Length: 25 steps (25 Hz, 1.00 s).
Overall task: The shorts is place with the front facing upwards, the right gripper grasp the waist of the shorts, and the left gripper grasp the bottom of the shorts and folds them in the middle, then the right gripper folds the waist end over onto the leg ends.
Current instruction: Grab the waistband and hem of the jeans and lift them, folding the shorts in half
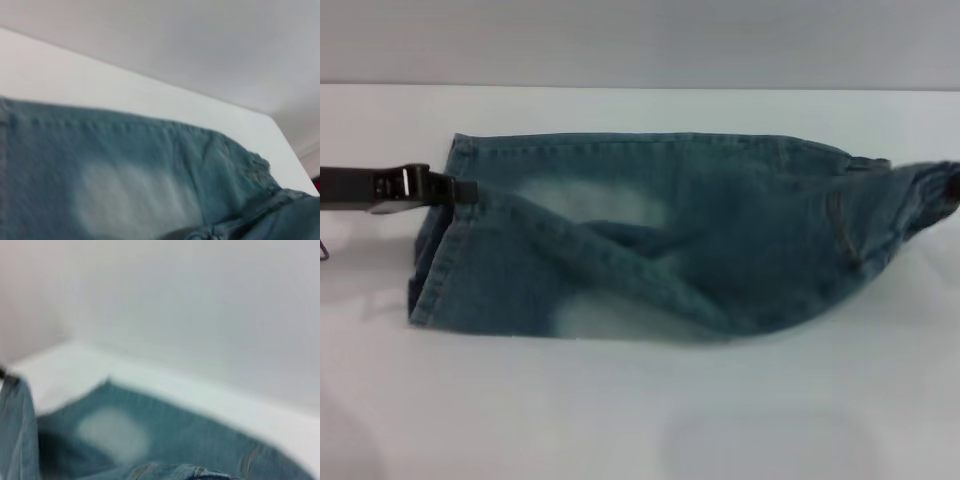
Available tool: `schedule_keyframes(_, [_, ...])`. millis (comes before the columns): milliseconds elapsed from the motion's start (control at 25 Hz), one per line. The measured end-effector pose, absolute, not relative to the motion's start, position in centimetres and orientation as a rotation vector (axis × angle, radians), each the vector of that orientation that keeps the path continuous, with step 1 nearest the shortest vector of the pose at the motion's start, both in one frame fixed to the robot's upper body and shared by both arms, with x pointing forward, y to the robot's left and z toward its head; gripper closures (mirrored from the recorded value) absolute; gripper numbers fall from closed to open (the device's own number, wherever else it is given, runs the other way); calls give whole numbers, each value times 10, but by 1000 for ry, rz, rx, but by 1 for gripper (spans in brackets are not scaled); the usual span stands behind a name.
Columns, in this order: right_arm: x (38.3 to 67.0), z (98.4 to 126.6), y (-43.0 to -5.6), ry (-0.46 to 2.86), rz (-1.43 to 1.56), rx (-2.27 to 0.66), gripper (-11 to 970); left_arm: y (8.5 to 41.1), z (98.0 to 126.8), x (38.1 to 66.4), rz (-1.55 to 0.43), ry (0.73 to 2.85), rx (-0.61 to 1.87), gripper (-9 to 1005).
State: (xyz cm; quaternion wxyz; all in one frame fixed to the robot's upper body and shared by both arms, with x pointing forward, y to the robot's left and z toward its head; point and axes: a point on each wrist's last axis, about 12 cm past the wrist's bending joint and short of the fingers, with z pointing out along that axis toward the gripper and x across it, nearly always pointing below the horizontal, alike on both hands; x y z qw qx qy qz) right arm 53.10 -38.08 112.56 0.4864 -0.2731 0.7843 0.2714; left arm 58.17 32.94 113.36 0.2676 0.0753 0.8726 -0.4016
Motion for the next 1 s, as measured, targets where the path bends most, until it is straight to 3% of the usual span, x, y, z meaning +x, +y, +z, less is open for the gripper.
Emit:
schedule_keyframes(400, [526, 1119, -392, 1841, 645, -532, 960, 337, 1143, 599, -1004, 2243, 91, 882])
schedule_keyframes(1000, [550, 1098, -393, 1817, 570, -270, 960, 349, 1147, 607, -928, 2107, 7, 874])
